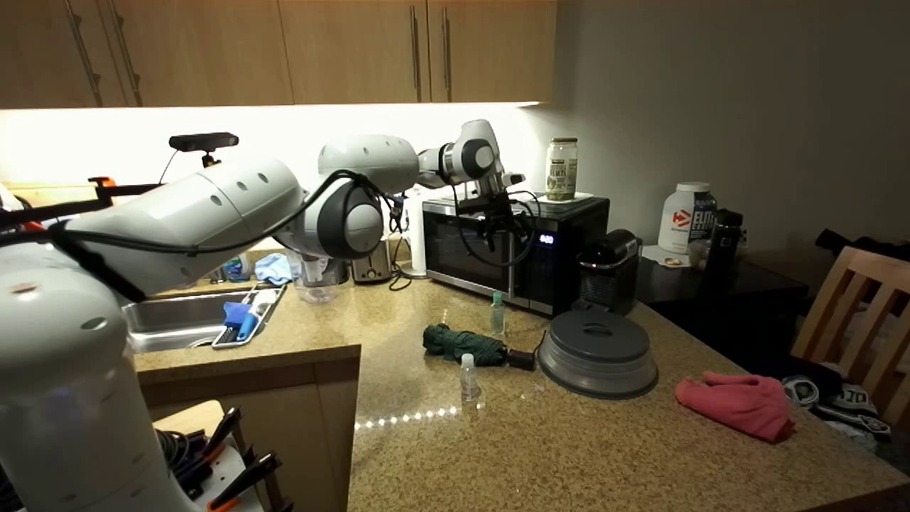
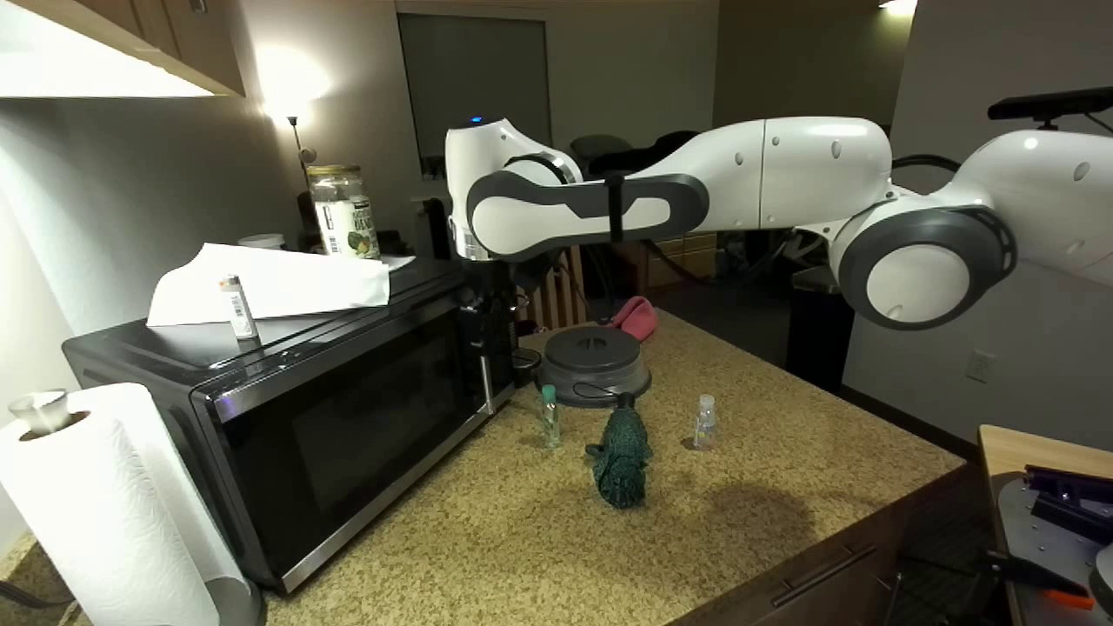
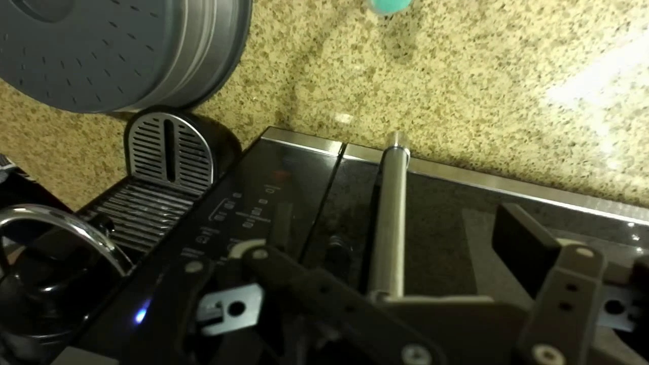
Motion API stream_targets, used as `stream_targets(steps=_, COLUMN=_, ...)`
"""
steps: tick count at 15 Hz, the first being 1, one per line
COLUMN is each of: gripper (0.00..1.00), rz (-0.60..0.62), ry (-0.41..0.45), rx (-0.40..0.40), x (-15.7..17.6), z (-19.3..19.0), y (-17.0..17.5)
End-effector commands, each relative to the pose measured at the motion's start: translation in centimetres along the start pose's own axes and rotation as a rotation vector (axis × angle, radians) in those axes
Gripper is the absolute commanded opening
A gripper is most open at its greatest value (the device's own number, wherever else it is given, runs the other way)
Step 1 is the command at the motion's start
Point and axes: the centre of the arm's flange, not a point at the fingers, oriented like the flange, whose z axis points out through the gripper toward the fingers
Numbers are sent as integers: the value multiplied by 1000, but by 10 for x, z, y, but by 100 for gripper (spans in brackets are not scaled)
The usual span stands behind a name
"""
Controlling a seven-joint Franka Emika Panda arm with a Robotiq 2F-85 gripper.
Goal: Open the microwave
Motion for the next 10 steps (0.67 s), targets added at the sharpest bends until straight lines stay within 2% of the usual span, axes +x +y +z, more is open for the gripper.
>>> stream_targets(steps=1, gripper=100, rz=71, ry=33, rx=5, x=14, z=4, y=18)
stream_targets(steps=3, gripper=74, rz=84, ry=45, rx=4, x=16, z=5, y=25)
stream_targets(steps=9, gripper=34, rz=22, ry=12, rx=-9, x=17, z=5, y=27)
stream_targets(steps=10, gripper=42, rz=16, ry=9, rx=-8, x=17, z=5, y=25)
